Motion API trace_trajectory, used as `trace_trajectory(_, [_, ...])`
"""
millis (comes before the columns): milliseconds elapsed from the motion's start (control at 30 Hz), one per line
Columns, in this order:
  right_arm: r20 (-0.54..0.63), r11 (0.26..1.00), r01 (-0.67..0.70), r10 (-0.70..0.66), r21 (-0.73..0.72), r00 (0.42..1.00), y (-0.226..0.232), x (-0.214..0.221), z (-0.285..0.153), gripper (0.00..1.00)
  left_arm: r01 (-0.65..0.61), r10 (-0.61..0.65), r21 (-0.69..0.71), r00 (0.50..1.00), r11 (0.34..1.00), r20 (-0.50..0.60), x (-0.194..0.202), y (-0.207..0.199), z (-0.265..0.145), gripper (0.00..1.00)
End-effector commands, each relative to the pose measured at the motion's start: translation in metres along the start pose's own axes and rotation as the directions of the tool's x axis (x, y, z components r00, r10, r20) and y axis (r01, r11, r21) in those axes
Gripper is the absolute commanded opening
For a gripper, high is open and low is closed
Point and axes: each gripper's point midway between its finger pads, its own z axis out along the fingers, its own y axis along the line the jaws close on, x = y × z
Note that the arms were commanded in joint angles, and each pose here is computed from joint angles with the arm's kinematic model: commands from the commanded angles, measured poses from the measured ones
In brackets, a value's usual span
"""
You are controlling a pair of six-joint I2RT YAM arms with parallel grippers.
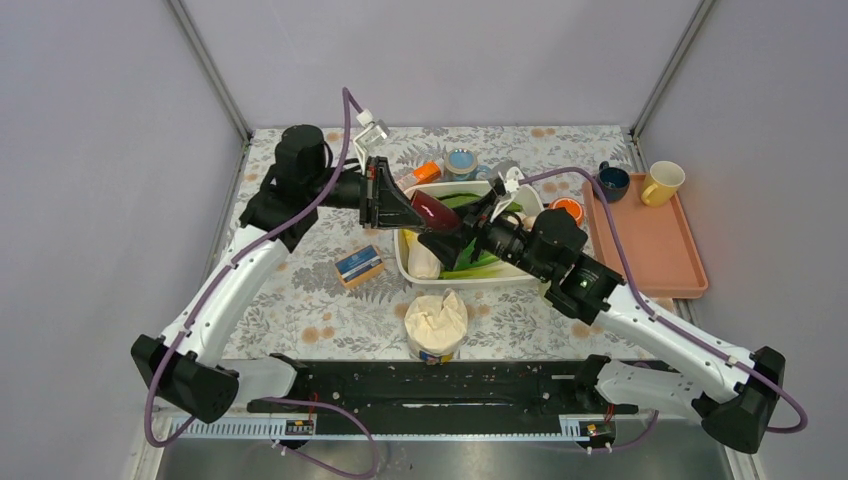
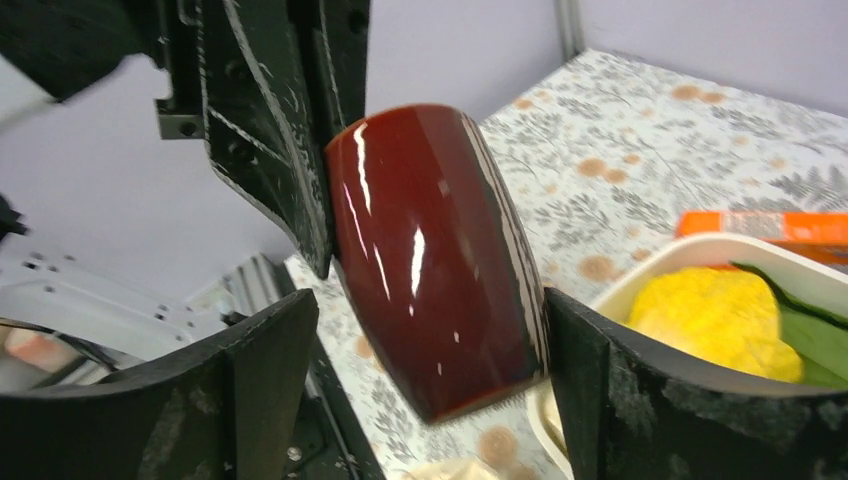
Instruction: Turn the mug right side up
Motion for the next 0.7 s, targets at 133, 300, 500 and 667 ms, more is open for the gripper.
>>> trace_trajectory(133, [-0.034,0.992,0.077,-0.074,0.1,0.997,-0.014,0.001,-0.02,0.98,-0.23,0.195,-0.299,0.97,0.926,-0.142,0.026,0.067,-0.017,0.0])
trace_trajectory(300, [-0.06,0.972,0.076,-0.064,0.221,0.996,-0.029,-0.01,-0.042,0.99,-0.456,0.309,-0.376,0.867,0.806,-0.391,0.056,0.1,-0.027,0.0])
trace_trajectory(500, [-0.057,0.89,0.078,-0.059,0.449,0.997,-0.067,-0.056,-0.101,0.98,-0.773,0.474,-0.109,0.486,0.624,-0.735,0.11,0.104,-0.046,0.0])
trace_trajectory(667, [-0.214,0.889,0.13,-0.037,0.439,0.976,-0.068,-0.066,-0.091,0.96,-0.849,0.566,0.207,0.125,0.485,-0.815,0.147,0.089,-0.051,0.0])
